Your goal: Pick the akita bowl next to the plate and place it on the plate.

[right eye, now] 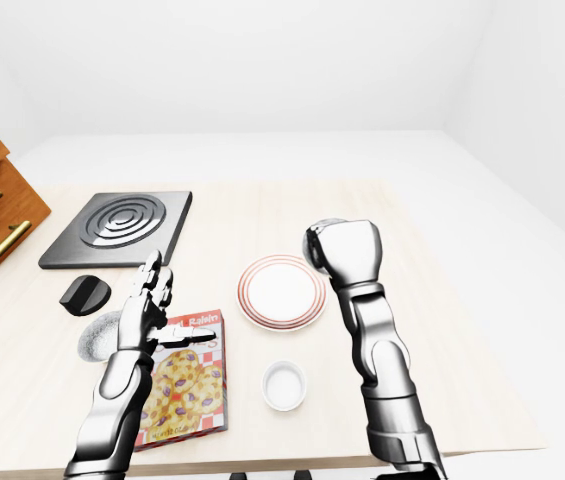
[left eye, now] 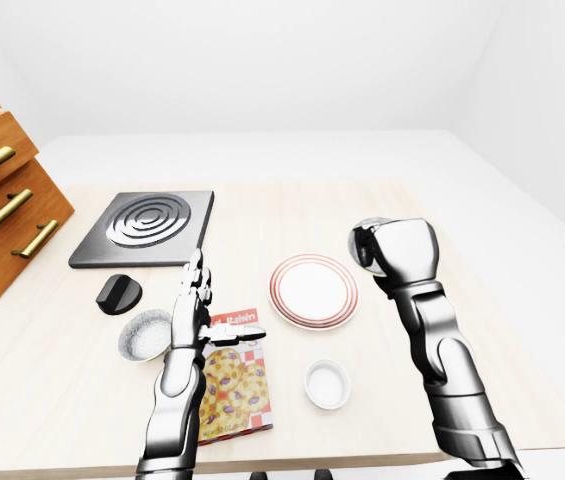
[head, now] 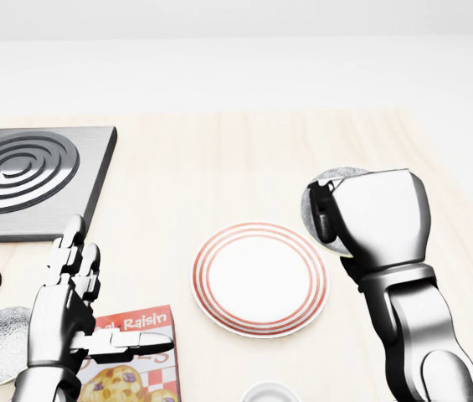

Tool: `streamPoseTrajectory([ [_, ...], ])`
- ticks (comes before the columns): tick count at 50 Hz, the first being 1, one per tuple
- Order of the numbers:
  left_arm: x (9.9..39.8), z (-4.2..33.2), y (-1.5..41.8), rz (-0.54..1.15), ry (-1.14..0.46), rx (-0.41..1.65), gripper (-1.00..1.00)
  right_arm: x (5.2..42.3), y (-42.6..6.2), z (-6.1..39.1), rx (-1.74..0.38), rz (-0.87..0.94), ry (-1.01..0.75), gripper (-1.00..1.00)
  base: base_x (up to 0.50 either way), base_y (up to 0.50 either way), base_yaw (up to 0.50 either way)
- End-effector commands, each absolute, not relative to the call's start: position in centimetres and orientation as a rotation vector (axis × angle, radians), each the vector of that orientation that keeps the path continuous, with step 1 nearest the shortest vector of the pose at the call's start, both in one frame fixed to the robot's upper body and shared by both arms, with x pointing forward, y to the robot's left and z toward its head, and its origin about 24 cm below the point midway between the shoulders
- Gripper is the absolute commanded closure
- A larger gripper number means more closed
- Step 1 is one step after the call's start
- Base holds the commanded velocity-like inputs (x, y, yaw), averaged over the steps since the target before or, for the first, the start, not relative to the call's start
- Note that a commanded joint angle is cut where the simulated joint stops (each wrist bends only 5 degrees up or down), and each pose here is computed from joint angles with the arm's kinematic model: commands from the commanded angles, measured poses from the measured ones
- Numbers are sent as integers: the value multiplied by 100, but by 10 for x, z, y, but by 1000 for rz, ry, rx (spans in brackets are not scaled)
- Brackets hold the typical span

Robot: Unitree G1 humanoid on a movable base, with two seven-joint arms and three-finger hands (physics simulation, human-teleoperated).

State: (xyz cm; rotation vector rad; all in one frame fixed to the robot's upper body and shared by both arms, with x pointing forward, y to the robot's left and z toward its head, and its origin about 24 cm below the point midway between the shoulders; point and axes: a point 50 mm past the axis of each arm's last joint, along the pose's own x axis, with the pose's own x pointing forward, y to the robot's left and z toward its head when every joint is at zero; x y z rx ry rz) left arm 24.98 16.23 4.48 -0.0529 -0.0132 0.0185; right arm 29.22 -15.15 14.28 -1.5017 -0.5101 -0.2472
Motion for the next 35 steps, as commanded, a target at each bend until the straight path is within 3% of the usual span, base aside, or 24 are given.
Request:
streamPoseTrajectory([
  [1, 251, 43, 162, 19, -14, -53, -100, 303, -138, 154, -1493, -239, -565, 100, 0, 0, 0],
  [35, 251, 42, 163, 19, -14, -53, -100, 323, -108, 133, -1480, -150, -582, 100, 0, 0, 0],
])
